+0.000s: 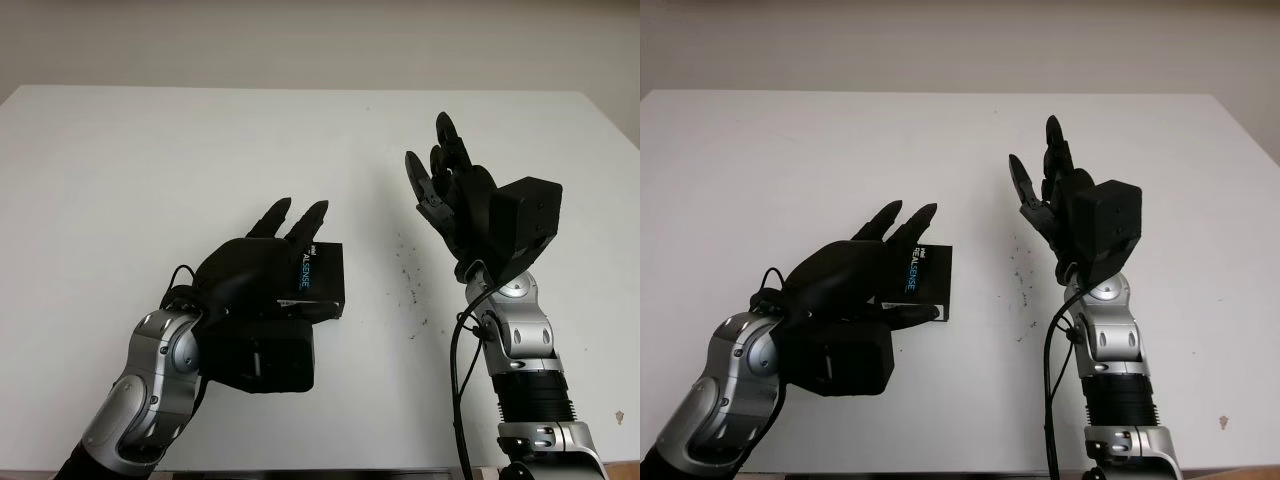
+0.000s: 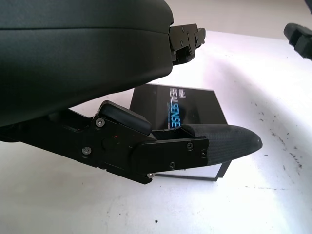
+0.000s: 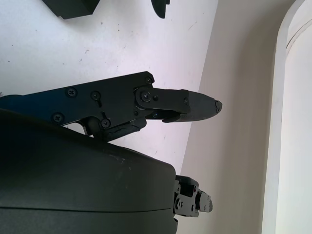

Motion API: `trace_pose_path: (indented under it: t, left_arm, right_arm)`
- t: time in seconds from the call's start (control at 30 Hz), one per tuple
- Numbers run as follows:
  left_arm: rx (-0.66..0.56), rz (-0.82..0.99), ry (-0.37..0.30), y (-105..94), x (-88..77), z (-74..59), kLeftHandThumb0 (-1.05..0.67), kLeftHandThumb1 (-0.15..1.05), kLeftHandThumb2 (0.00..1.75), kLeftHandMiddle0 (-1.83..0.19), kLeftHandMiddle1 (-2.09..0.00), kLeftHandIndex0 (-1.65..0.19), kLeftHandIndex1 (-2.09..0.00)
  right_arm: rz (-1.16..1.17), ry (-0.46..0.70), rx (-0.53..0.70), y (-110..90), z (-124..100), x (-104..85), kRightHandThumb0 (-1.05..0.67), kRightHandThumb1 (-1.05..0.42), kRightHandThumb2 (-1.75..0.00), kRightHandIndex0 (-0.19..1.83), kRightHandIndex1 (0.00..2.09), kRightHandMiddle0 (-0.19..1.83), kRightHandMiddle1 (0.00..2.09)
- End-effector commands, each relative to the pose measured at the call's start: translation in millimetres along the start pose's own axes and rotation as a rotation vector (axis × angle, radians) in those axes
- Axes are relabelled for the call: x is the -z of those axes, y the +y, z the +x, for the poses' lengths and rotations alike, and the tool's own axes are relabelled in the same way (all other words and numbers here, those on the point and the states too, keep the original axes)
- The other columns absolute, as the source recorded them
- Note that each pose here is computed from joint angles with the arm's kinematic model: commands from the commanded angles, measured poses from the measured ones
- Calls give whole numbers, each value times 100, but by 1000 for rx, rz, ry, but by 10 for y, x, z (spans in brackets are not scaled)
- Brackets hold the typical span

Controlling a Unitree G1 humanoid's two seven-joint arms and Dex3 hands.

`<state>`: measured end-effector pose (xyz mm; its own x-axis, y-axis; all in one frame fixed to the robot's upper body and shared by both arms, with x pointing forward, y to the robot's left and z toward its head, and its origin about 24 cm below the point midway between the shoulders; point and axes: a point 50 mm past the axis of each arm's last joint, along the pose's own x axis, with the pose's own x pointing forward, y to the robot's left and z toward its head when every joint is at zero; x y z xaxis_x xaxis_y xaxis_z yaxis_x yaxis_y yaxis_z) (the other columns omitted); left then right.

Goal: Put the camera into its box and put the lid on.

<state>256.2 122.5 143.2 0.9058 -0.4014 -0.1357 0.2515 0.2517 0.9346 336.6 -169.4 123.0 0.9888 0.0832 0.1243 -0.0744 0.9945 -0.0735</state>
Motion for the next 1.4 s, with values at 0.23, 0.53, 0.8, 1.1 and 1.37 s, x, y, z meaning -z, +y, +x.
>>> trace_pose_path:
  t: [0.23, 0.53, 0.8, 1.1, 1.37]
  left_arm:
    - [6, -18, 18, -35, 18, -65, -88, 105, 60, 19, 0, 19, 0]
    - [-70, -77, 77, -100, 223, 6, -88, 105, 69, 19, 0, 19, 0]
    - [-380, -590, -8, 144, 469, -17, -81, 105, 58, 19, 0, 19, 0]
    - [-631, -1023, -24, 244, 829, 59, -78, 105, 64, 19, 0, 19, 0]
    - [-627, -1287, -32, 129, 1067, 102, -79, 105, 60, 19, 0, 19, 0]
  right_arm:
    - [-10, -15, 6, -12, -3, -36, -55, -105, -39, -14, 6, -8, 6]
    - [-14, -15, 7, -11, -8, -27, -55, -105, -40, -14, 6, -8, 6]
    - [3, -10, -10, 12, -8, -29, -57, -105, -40, -15, 5, -9, 5]
    - [12, 6, -25, 73, -30, -20, -56, -105, -40, -16, 5, -11, 5]
    - [41, 31, -33, 138, -52, 52, -58, -105, -42, -17, 5, -11, 5]
